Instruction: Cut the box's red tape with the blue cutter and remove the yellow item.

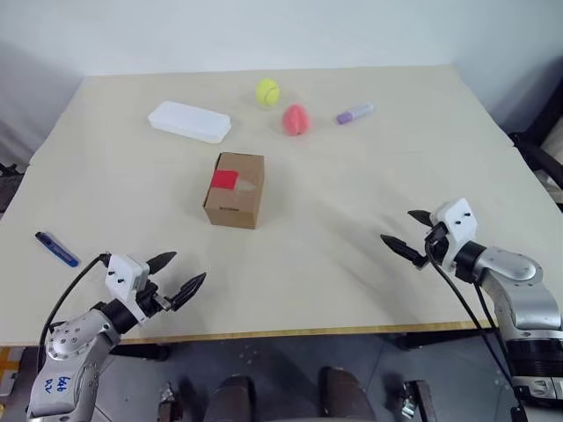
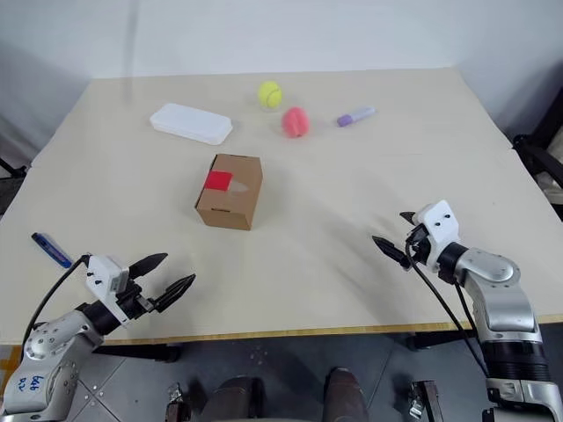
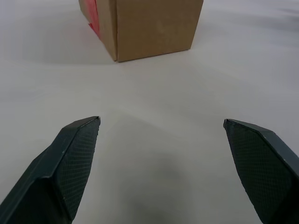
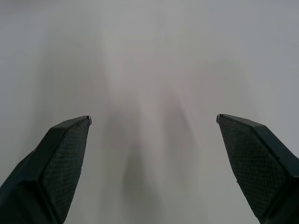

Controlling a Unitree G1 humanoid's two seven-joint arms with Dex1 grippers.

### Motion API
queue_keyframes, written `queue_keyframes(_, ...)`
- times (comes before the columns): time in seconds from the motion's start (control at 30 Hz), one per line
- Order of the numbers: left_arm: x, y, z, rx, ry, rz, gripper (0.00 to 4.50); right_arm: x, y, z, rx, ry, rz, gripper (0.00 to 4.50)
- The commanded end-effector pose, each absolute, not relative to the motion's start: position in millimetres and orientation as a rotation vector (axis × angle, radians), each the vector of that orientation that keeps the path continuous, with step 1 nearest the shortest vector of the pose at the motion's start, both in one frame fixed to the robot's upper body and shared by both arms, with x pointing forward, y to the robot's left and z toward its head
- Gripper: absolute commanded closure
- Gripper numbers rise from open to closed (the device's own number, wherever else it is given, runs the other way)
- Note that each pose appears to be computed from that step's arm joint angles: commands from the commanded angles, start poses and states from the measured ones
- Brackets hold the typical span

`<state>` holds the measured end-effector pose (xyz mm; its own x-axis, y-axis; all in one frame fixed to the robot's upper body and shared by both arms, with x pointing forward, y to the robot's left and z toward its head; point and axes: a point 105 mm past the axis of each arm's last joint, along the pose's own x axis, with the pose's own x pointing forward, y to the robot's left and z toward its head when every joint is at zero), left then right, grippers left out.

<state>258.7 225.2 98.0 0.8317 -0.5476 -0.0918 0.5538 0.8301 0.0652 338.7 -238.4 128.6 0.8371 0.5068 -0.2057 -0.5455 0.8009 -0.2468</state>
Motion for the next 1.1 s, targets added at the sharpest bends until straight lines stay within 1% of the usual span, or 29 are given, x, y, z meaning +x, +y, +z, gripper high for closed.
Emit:
queue_keyframes(0.03, 261.1, 226.1, 106.1, 0.112, 0.040, -0.572, 0.01, 336.3, -239.9, 146.7, -0.316, 0.089, 0.554, 0.00)
queue_keyframes(0.17, 264.9, 232.0, 102.8, 0.103, 0.086, -0.510, 0.01, 333.2, -236.9, 145.8, -0.333, 0.116, 0.549, 0.00)
queue_keyframes(0.27, 271.7, 244.7, 98.8, 0.143, 0.134, -0.408, 0.01, 331.7, -231.0, 145.1, -0.338, 0.138, 0.562, 0.00)
queue_keyframes(0.33, 275.7, 246.9, 100.6, 0.161, 0.129, -0.407, 0.01, 331.8, -224.7, 147.7, -0.332, 0.123, 0.597, 0.00)
queue_keyframes(0.43, 285.7, 255.6, 110.3, 0.148, 0.062, -0.368, 0.00, 337.7, -215.2, 154.9, -0.305, 0.105, 0.599, 0.59)
queue_keyframes(0.63, 299.3, 261.4, 121.5, 0.188, -0.005, -0.320, 0.00, 346.1, -189.5, 168.6, -0.280, 0.051, 0.642, 2.67)
queue_keyframes(0.67, 302.7, 262.0, 122.9, 0.195, -0.012, -0.309, 0.19, 348.1, -181.1, 169.9, -0.277, 0.045, 0.664, 3.08)
queue_keyframes(0.73, 309.4, 262.3, 124.9, 0.198, -0.026, -0.293, 0.58, 352.5, -166.7, 172.0, -0.265, 0.033, 0.698, 3.72)
queue_keyframes(0.8, 320.0, 260.8, 127.7, 0.197, -0.055, -0.282, 1.23, 358.7, -147.4, 173.6, -0.243, 0.022, 0.738, 4.47)
queue_keyframes(0.87, 331.3, 257.0, 131.0, 0.183, -0.082, -0.270, 1.80, 365.8, -128.5, 173.0, -0.240, 0.019, 0.778, 4.50)
queue_keyframes(0.9, 337.0, 254.5, 132.4, 0.183, -0.093, -0.268, 2.18, 369.8, -120.2, 171.7, -0.245, 0.024, 0.794, 4.50)
queue_keyframes(0.93, 346.5, 251.3, 133.8, 0.184, -0.104, -0.265, 2.41, 377.6, -107.8, 170.5, -0.240, 0.029, 0.801, 4.50)
queue_keyframes(1.1, 376.8, 238.3, 134.6, 0.182, -0.112, -0.289, 4.03, 403.9, -66.7, 164.4, -0.259, 0.059, 0.810, 4.50)
